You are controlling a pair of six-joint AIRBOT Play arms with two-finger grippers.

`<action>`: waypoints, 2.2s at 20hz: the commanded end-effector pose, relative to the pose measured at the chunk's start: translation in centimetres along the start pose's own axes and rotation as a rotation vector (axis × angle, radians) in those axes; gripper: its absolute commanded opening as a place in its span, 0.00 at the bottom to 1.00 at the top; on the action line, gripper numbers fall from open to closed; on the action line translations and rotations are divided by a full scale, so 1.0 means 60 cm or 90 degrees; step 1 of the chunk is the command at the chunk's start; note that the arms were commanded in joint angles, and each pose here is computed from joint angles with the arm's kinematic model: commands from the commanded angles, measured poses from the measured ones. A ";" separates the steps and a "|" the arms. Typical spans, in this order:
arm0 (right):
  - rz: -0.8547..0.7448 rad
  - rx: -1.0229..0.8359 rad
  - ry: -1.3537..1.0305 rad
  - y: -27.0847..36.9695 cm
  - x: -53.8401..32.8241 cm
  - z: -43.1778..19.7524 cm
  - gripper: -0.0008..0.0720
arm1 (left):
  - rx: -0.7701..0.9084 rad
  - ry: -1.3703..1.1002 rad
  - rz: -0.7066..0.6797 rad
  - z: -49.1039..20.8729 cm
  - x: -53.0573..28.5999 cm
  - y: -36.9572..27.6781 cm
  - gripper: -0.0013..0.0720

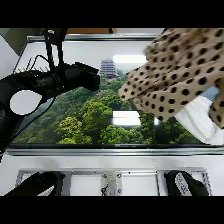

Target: Fold the clothes and pants, and hang the long-sleeved shirts on hangers.

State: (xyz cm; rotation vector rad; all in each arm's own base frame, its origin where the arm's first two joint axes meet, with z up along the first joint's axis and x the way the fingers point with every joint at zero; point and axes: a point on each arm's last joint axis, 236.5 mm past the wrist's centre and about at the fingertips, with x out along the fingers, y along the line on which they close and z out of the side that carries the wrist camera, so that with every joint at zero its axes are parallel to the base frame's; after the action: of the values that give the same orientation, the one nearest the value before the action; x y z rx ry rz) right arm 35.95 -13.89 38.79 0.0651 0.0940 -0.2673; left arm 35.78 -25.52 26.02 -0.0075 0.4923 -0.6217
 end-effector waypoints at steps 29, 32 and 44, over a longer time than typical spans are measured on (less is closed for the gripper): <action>-0.410 -0.043 -0.227 -0.301 -0.182 0.269 0.02 | 0.001 0.001 0.002 -0.002 0.002 0.002 0.03; -0.411 -0.043 -0.227 -0.303 -0.181 0.269 0.02 | 0.001 0.001 0.001 -0.002 0.002 0.002 0.03; -0.471 -0.040 -0.211 -0.364 -0.188 0.252 0.02 | 0.000 0.033 0.002 -0.022 0.001 0.002 0.03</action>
State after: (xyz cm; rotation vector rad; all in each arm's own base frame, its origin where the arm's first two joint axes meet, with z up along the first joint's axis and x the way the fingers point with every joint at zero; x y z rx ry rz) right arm 21.35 -31.43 54.61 -0.1047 -0.2223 -0.9657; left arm 35.55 -25.40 25.34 0.0041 0.5179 -0.6214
